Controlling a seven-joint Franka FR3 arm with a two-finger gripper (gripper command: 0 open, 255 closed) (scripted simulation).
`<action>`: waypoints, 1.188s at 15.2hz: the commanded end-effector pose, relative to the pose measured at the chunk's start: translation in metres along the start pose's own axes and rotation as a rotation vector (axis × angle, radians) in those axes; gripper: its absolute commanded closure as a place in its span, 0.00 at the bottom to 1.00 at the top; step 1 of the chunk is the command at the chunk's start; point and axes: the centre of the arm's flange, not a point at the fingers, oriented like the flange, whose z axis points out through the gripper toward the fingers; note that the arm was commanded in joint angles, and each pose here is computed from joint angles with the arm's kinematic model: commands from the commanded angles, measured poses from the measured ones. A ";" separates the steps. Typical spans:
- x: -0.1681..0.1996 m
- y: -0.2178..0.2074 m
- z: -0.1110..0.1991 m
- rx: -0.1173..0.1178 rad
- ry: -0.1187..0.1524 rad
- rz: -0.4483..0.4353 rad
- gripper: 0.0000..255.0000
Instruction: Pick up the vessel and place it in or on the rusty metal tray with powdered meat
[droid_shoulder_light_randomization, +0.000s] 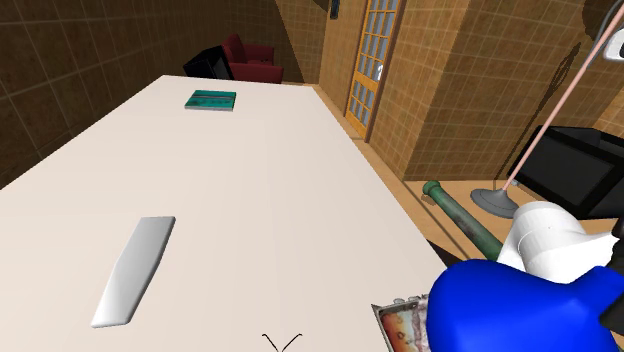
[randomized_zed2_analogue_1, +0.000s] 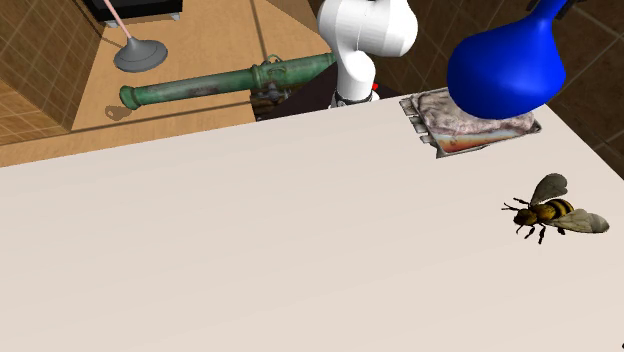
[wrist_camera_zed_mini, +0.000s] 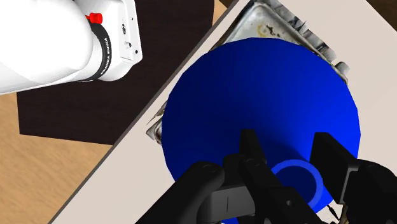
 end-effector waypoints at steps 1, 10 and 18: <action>0.000 0.000 0.003 -0.001 -0.001 0.000 1.00; 0.000 0.000 0.004 -0.001 -0.001 0.000 0.00; 0.000 0.000 -0.047 -0.001 -0.001 0.000 0.00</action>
